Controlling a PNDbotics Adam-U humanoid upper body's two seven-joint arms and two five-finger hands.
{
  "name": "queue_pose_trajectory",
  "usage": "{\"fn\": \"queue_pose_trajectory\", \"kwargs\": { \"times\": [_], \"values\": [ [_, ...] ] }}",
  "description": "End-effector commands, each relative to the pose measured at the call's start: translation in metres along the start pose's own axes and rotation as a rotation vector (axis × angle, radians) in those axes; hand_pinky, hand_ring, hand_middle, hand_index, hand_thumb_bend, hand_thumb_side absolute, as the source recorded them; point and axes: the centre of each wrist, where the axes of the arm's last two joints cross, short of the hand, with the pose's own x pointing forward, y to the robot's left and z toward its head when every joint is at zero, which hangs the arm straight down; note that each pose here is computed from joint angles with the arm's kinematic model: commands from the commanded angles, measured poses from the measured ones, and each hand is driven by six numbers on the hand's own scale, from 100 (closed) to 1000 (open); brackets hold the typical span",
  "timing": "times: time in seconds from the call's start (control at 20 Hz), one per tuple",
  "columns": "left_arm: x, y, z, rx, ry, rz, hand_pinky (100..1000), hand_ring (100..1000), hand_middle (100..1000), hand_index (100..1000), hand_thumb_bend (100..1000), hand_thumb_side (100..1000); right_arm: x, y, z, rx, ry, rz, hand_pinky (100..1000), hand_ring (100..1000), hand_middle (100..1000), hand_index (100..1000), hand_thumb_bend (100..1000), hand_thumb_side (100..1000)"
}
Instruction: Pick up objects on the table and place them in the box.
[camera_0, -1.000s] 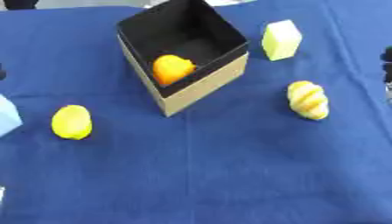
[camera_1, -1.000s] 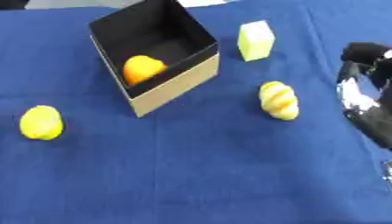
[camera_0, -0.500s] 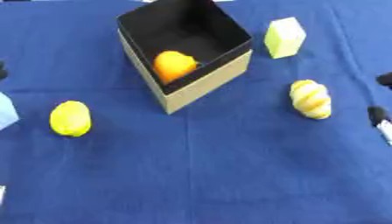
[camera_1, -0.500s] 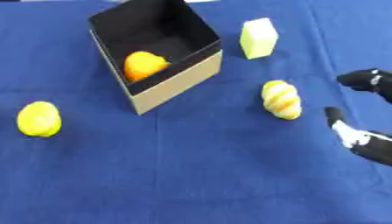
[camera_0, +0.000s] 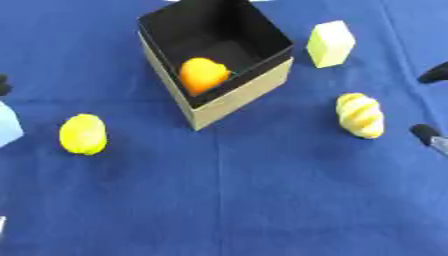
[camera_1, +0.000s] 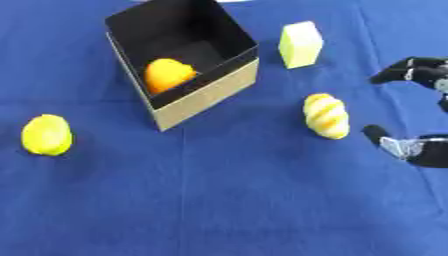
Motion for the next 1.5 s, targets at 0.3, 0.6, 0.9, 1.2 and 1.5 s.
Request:
{"fn": "queue_pose_trajectory", "kwargs": {
  "times": [0.3, 0.6, 0.9, 1.2, 1.5],
  "values": [
    [0.007, 0.000, -0.006, -0.047, -0.027, -0.007, 742, 708, 643, 838, 297, 645, 0.007, -0.046, -0.009, 0.190, 0.021, 0.168, 853, 833, 762, 813, 445, 312],
    [0.008, -0.001, -0.007, -0.067, -0.028, 0.002, 742, 709, 643, 835, 295, 646, 0.010, -0.051, -0.020, 0.259, 0.048, 0.095, 862, 843, 749, 803, 466, 248],
    [0.008, -0.002, -0.007, -0.076, -0.027, 0.008, 742, 709, 642, 833, 293, 647, -0.004, -0.053, -0.036, 0.296, 0.079, 0.042, 864, 853, 747, 801, 484, 213],
    [0.008, -0.003, -0.007, -0.076, -0.025, 0.013, 742, 710, 642, 832, 287, 646, -0.026, -0.045, -0.051, 0.355, 0.118, 0.019, 860, 847, 739, 798, 494, 185],
    [0.007, -0.004, -0.006, -0.075, -0.025, 0.020, 742, 711, 643, 831, 285, 647, -0.042, -0.034, -0.061, 0.440, 0.132, -0.017, 855, 841, 733, 793, 490, 191]
  ]
}}
